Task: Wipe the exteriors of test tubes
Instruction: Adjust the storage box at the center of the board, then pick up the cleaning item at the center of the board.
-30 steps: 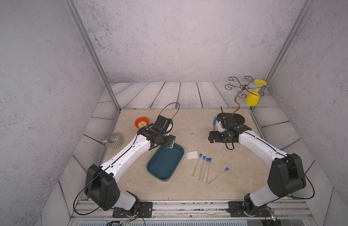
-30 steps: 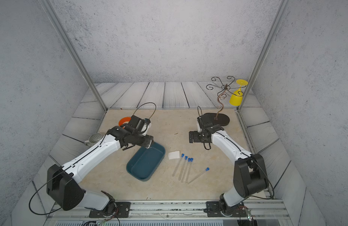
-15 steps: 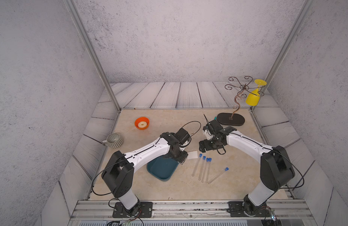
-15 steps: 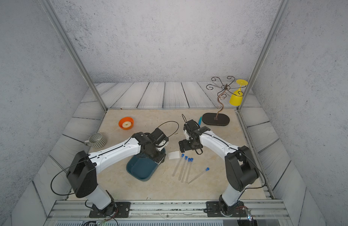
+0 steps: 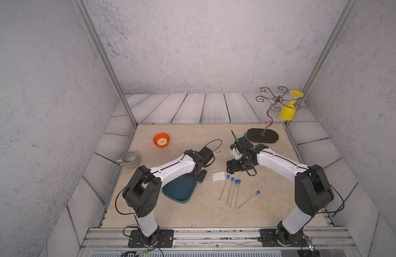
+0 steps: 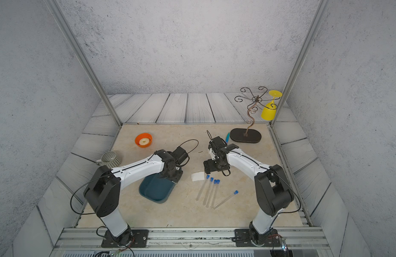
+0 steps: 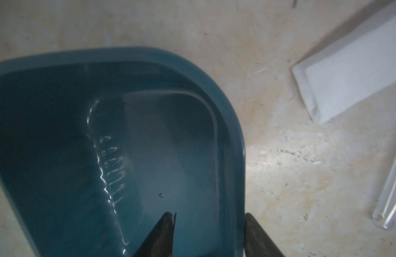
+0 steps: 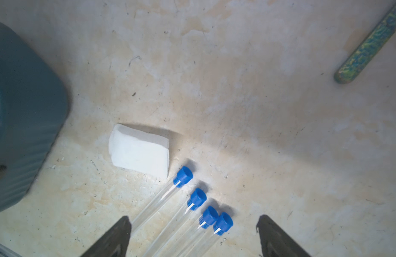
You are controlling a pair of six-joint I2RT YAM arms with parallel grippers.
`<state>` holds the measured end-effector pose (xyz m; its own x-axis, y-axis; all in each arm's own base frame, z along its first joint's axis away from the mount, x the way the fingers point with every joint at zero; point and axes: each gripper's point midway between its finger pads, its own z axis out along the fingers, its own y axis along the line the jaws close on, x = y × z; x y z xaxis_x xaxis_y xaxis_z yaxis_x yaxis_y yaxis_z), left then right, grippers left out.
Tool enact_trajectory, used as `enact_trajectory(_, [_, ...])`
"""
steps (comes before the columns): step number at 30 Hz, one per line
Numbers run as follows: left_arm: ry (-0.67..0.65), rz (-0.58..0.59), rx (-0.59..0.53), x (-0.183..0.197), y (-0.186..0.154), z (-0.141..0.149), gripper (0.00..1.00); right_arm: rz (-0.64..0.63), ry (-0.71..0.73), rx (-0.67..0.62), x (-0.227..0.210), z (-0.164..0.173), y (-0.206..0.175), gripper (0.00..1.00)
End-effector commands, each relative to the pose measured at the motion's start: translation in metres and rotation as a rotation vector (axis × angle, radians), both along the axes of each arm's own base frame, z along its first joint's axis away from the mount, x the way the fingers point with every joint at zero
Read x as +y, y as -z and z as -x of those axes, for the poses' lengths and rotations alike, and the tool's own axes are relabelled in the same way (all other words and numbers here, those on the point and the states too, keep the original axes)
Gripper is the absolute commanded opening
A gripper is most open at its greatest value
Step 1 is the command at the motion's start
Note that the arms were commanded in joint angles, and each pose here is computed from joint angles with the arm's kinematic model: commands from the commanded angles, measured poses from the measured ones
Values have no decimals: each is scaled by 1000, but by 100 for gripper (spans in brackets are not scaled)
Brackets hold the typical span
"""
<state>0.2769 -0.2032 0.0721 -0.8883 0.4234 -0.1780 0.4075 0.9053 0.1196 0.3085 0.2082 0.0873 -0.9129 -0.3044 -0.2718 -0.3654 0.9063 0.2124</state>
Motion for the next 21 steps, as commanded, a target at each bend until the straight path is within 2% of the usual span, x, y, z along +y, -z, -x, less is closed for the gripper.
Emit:
enact_trajectory(1, [-71,-4,-39,24,-16,-9,55,6,-61,59,14,9,12,89])
enact_trajectory(6, [-87,74,-132,21,-58,-17,61,71,-157,66,39,10,24,90])
enact_trajectory(12, [-171,92,-240,37,-102,-16,62,147,-202,34,62,-5,40,88])
enact_trajectory(16, [-189,113,-300,45,-118,-14,62,188,-221,41,72,-8,56,83])
enact_trajectory(21, [-199,102,-295,52,-120,-8,61,239,-230,52,78,-6,74,76])
